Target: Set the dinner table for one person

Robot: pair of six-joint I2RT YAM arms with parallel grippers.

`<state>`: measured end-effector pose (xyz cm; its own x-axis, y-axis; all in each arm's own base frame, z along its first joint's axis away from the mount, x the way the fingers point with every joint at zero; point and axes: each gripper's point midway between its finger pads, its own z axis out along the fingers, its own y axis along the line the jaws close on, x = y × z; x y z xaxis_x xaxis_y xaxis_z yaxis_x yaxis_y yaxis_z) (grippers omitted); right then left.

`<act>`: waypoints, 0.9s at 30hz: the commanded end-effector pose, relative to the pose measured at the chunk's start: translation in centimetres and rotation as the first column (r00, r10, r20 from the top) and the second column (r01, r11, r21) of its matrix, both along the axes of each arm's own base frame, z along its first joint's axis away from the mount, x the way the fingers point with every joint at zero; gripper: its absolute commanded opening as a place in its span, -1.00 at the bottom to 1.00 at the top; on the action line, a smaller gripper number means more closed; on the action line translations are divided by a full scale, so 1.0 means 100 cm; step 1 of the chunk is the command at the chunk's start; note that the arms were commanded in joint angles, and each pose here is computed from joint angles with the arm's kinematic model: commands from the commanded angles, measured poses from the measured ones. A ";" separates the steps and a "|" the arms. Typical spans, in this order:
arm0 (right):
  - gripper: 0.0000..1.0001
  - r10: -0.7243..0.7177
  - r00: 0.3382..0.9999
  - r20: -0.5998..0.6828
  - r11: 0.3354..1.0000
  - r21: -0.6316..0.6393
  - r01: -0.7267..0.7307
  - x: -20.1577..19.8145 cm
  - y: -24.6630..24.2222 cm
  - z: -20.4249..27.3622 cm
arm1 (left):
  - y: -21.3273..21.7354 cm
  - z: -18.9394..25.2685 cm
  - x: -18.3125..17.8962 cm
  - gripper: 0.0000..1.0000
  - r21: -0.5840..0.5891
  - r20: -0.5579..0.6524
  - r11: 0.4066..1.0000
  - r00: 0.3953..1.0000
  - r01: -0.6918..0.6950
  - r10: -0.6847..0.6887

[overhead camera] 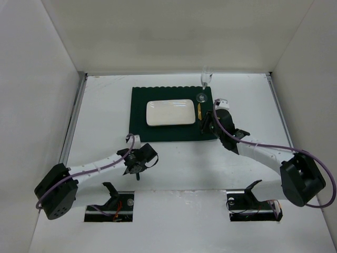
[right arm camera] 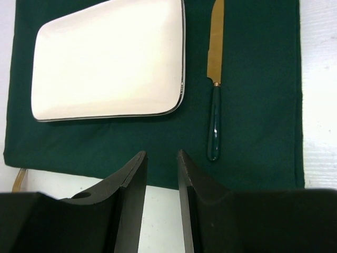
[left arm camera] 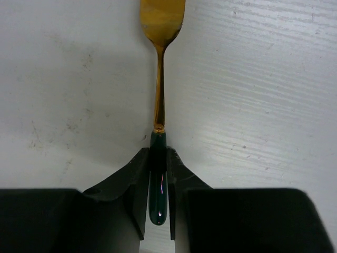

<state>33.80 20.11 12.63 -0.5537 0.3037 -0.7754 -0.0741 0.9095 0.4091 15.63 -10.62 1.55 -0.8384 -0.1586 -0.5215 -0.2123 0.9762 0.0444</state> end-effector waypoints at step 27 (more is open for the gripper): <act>-0.28 0.028 0.997 0.074 0.994 0.102 -0.035 0.004 0.018 0.017 | -0.023 0.100 0.222 -0.90 0.023 0.332 0.996 0.939 0.083 -0.086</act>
<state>33.68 21.02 13.03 -0.5454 0.3396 -0.7663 -0.1067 0.8787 0.4654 35.19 -11.54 10.33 -0.6326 -0.2053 -0.7468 -0.2560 0.9655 -0.0486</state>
